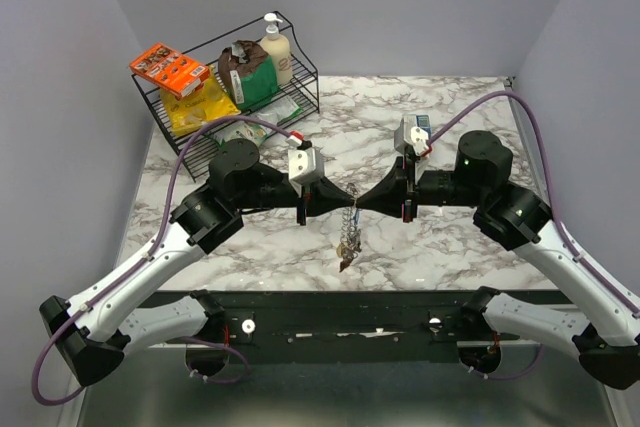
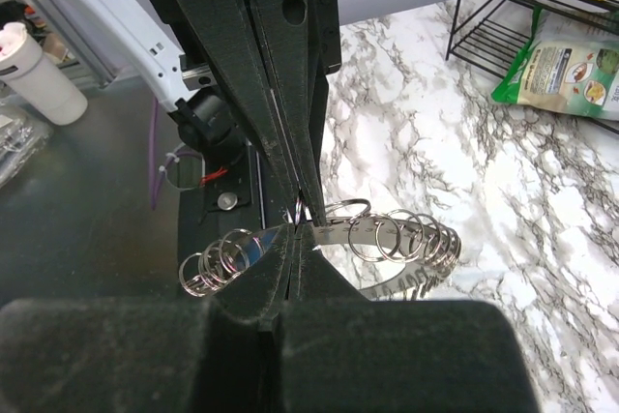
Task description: Put the keys on the keyring
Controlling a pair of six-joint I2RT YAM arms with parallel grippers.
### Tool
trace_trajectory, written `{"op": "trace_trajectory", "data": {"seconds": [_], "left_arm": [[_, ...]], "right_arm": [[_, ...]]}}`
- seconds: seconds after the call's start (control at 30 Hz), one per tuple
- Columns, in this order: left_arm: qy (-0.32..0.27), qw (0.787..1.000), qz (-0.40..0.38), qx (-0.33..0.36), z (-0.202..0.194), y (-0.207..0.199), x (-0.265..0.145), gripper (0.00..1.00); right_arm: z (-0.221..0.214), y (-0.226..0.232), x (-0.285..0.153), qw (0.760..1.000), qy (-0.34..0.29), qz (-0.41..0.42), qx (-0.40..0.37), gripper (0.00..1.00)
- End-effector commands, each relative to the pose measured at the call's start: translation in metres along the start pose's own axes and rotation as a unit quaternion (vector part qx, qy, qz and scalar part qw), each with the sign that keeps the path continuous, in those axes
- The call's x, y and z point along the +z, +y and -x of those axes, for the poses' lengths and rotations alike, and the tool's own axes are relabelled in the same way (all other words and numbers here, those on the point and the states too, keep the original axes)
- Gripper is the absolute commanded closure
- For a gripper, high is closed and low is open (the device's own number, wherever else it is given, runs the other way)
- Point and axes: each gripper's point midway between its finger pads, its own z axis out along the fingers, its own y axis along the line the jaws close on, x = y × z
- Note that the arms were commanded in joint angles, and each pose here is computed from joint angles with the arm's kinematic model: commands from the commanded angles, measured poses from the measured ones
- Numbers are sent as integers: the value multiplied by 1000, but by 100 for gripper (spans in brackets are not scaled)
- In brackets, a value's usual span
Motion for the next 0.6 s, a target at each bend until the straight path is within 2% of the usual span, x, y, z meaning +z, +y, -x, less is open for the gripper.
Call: {"op": "trace_trajectory", "data": {"seconds": [0.0, 0.1, 0.2, 0.33, 0.57], "left_arm": [[8, 998, 53, 24, 4, 21, -5, 100], [-3, 998, 50, 25, 4, 19, -5, 100], [-18, 998, 51, 31, 6, 18, -6, 100], [-24, 998, 51, 21, 4, 16, -6, 100], [-21, 998, 54, 22, 0, 17, -7, 100]], "right_arm": [[-1, 9, -3, 1000, 9, 16, 6, 100], [-2, 5, -3, 1000, 6, 3, 6, 99], [-1, 1, -4, 1000, 2, -13, 7, 91], [-3, -6, -5, 999, -3, -36, 11, 63], [-4, -20, -10, 996, -10, -83, 18, 28]]}}
